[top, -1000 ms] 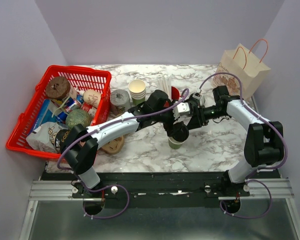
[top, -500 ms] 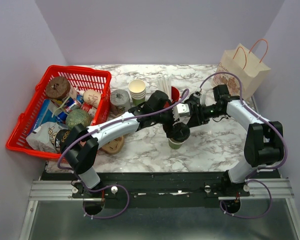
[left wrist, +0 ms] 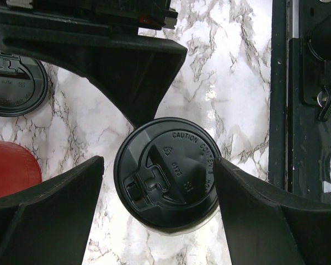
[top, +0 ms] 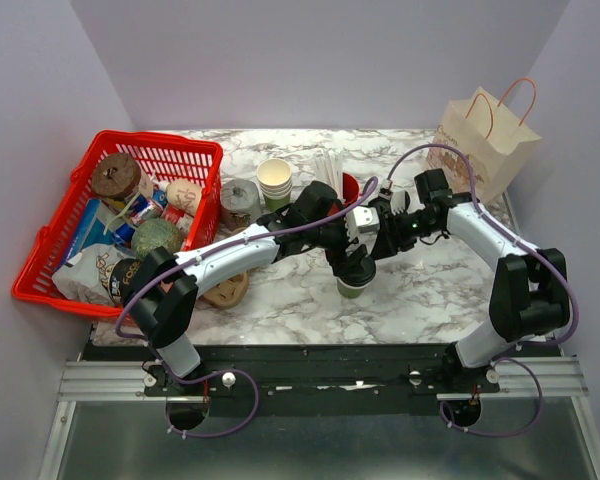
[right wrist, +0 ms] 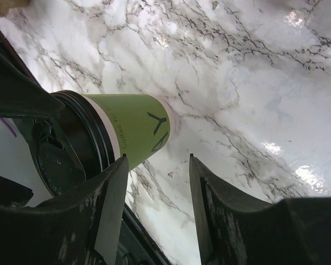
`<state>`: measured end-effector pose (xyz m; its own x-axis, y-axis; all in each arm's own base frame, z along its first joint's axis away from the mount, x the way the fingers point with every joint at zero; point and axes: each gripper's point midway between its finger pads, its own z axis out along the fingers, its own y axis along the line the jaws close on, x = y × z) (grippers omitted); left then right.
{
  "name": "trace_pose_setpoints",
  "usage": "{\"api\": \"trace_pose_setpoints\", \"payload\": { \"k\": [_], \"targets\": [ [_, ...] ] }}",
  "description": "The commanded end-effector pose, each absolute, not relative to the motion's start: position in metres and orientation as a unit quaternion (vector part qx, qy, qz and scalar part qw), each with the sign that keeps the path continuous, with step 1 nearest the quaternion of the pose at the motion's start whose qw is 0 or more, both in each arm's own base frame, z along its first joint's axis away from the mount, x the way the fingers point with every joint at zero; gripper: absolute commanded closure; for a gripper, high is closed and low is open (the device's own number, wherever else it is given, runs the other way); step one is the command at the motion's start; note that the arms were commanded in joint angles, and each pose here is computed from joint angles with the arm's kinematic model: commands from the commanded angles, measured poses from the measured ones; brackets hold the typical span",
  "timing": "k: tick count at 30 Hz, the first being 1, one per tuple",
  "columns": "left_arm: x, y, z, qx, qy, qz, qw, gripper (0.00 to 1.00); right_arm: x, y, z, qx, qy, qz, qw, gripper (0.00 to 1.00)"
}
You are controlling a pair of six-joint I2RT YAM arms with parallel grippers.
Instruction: Pack the takeout coffee
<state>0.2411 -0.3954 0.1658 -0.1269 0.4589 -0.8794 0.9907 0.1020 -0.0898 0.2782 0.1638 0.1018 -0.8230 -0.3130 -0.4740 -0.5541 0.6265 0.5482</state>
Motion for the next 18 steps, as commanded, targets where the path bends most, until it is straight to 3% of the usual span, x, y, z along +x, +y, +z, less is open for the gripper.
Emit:
{"api": "trace_pose_setpoints", "payload": {
  "k": [1, 18],
  "targets": [
    [0.236, -0.4, 0.169, 0.559, 0.642, -0.386, 0.354, 0.13, 0.28, 0.162, 0.104, -0.266, 0.889, 0.321, 0.19, 0.44],
    [0.232, -0.386, 0.166, 0.558, 0.652, -0.37, 0.357, 0.13, 0.279, 0.162, 0.099, -0.279, 0.898, 0.283, 0.188, 0.44]
  ]
}}
